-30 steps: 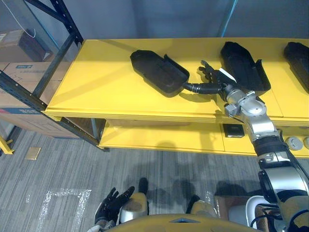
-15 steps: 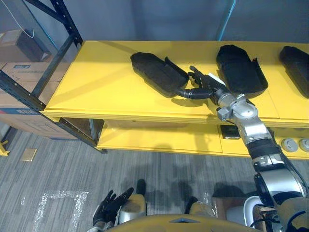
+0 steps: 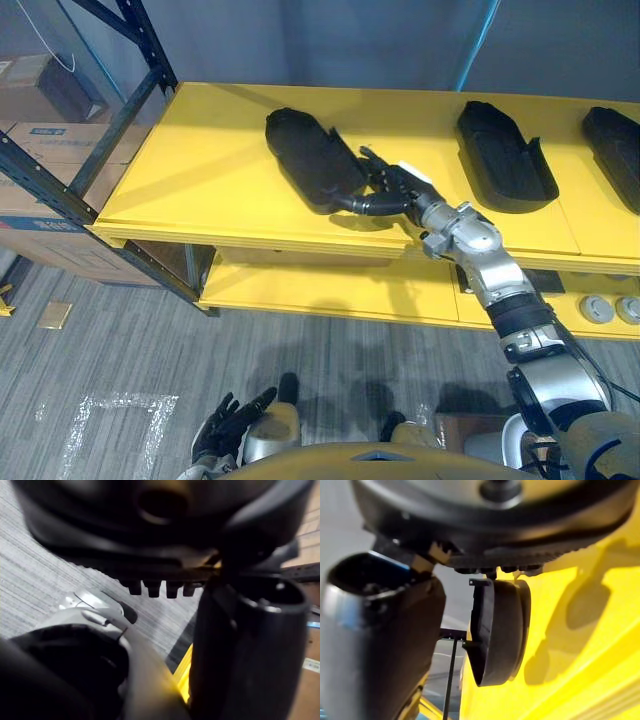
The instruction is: Walk over and take three plastic housings, then place them on the shelf
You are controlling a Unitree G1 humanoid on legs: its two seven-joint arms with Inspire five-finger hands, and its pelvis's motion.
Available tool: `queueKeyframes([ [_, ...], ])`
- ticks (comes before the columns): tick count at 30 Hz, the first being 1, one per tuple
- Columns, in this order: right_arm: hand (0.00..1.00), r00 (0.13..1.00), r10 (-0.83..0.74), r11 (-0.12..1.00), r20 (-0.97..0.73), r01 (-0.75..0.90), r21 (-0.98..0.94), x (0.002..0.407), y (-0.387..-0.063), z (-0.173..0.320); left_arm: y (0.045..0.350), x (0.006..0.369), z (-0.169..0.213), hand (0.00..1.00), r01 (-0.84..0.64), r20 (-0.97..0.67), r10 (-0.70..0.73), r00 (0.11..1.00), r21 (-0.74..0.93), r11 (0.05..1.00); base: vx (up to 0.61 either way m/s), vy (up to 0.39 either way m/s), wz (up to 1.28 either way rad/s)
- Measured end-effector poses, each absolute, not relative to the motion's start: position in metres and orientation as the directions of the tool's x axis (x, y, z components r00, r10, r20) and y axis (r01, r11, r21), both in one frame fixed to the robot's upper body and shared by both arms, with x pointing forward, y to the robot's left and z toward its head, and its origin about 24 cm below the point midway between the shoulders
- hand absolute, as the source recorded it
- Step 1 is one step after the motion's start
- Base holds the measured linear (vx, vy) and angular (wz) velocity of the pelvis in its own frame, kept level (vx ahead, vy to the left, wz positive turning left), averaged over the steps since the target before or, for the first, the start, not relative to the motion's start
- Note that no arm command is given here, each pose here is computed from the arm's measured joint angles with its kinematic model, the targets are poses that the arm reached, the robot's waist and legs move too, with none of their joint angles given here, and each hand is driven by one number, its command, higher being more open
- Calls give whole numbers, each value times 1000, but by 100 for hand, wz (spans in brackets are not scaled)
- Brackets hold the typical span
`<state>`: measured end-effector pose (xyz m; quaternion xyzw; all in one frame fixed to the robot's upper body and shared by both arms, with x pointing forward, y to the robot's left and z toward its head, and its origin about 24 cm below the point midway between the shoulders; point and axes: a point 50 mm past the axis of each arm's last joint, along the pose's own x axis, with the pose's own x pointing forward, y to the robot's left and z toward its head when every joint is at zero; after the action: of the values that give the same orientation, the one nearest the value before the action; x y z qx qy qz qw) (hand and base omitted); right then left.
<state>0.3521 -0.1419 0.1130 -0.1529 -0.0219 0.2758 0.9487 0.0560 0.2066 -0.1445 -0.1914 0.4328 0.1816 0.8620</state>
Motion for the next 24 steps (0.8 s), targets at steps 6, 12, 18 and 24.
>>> queueKeyframes([
  [6,100,857,514,799,-30,-491,-348,351,-121,110,208,57,-144,100,-480,-815,154,559,-167,861,4,-28,0],
  [12,100,895,399,744,202,-187,-642,349,-120,130,209,55,-145,100,-490,-816,172,552,-150,859,-12,-7,0],
  [18,100,720,507,580,474,123,-805,328,-123,185,214,52,-145,100,-497,-812,196,550,-129,858,8,-24,-3],
  [24,100,561,683,449,468,183,-875,309,-104,213,220,47,-146,100,-523,-818,225,529,-106,846,34,-40,-5],
])
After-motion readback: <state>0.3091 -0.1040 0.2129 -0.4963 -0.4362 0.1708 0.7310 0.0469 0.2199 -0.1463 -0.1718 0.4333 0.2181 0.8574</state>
